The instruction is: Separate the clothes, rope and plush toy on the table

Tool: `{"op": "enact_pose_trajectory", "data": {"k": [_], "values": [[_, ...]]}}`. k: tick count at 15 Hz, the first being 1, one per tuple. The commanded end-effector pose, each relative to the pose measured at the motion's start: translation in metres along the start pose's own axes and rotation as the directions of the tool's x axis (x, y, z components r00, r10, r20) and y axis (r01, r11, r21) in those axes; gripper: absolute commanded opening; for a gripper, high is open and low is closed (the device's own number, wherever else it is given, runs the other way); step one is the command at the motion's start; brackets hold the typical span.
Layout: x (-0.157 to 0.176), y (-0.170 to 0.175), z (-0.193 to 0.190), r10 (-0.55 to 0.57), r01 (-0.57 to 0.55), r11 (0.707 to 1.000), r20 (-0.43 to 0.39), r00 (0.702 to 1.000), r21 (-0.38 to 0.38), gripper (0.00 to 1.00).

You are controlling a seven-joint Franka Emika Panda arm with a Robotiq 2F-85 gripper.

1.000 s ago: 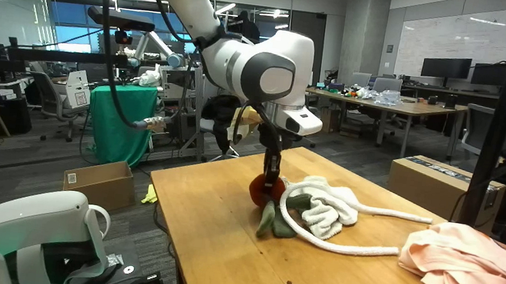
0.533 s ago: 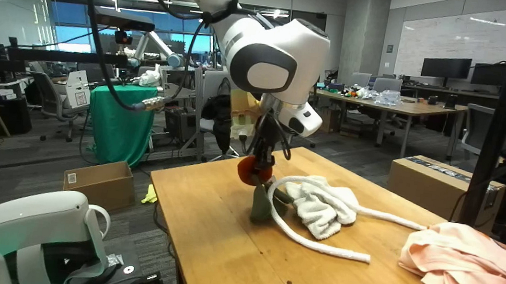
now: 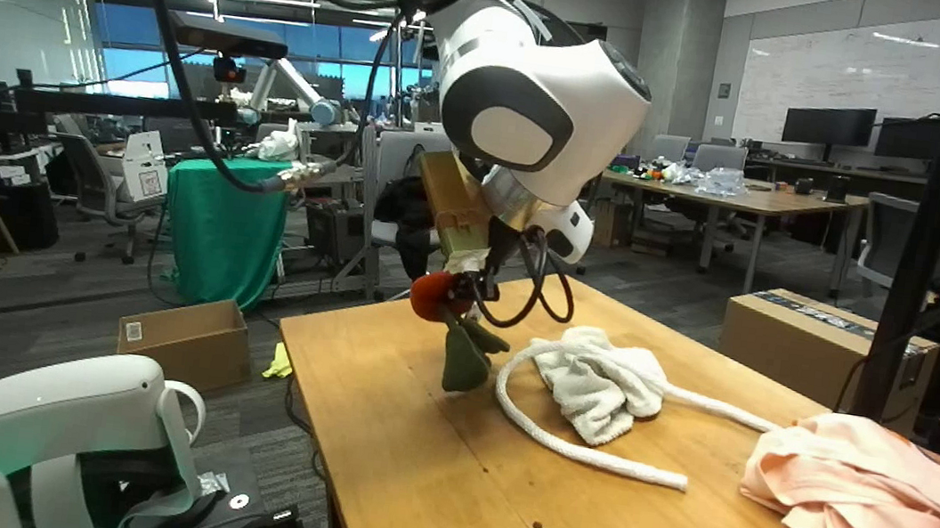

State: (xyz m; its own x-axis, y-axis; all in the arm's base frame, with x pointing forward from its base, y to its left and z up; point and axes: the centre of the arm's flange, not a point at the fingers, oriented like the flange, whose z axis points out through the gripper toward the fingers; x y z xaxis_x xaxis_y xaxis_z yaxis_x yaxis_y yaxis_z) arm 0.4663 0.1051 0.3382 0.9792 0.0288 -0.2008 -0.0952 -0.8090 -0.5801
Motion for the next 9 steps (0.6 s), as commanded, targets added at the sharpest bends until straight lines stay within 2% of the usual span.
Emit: {"op": "enact_pose_trajectory", "data": {"k": [1, 4, 9], "values": [[-0.001, -0.003, -0.01, -0.103, 0.099, 0.993, 0.066, 0.992, 0.058, 0.18], [0.002, -0.01, -0.004, -0.171, 0.162, 0.984, 0.13, 0.977, 0.079, 0.19], [0.013, -0.036, 0.012, -0.237, 0.242, 0.97, 0.208, 0.949, 0.002, 0.16]]}}
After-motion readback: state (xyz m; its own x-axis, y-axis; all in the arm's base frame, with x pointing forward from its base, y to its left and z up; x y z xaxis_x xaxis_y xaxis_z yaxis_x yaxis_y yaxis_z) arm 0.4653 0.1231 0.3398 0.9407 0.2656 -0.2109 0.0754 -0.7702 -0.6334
